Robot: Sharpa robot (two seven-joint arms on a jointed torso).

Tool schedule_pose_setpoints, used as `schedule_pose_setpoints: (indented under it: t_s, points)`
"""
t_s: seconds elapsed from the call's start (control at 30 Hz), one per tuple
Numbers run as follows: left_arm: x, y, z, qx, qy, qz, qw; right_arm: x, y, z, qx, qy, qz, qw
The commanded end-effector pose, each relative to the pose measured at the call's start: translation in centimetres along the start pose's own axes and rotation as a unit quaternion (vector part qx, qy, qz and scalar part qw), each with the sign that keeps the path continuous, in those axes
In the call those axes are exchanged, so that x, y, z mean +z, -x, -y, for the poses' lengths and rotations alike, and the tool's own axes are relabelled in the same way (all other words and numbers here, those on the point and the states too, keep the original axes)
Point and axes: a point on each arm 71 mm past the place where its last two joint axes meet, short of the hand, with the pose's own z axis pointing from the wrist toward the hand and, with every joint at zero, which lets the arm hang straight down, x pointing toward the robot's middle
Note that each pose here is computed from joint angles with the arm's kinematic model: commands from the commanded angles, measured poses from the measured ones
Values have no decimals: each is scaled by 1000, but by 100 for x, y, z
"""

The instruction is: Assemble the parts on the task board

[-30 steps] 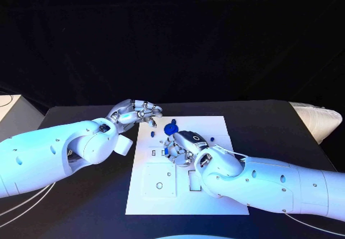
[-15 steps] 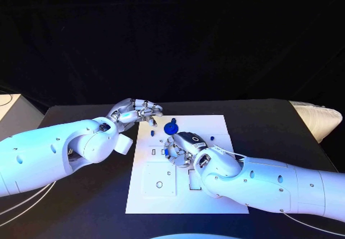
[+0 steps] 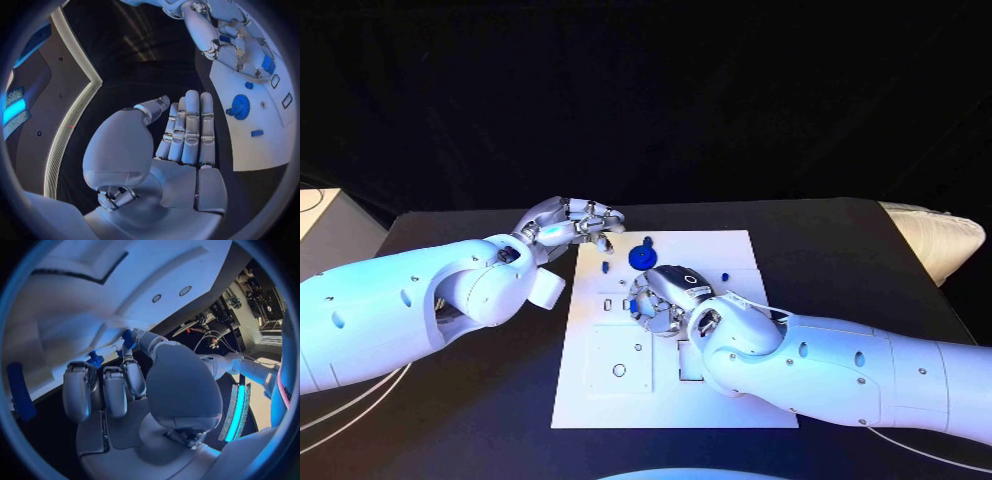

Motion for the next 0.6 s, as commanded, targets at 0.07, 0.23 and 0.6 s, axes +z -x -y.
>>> schedule_pose_setpoints:
  t_s: [0.07, 0.23, 0.6]
  points:
    - [8, -29, 7, 0, -4, -12, 1000, 6, -13, 0, -7, 1, -1, 1000]
    - [8, -28, 5, 0, -3, -13, 1000, 12, -18, 6, -6, -2, 0, 1000]
    - [17, -22, -6, 1, -2, -13, 1000, 20, -18, 16, -9, -5, 4, 1000]
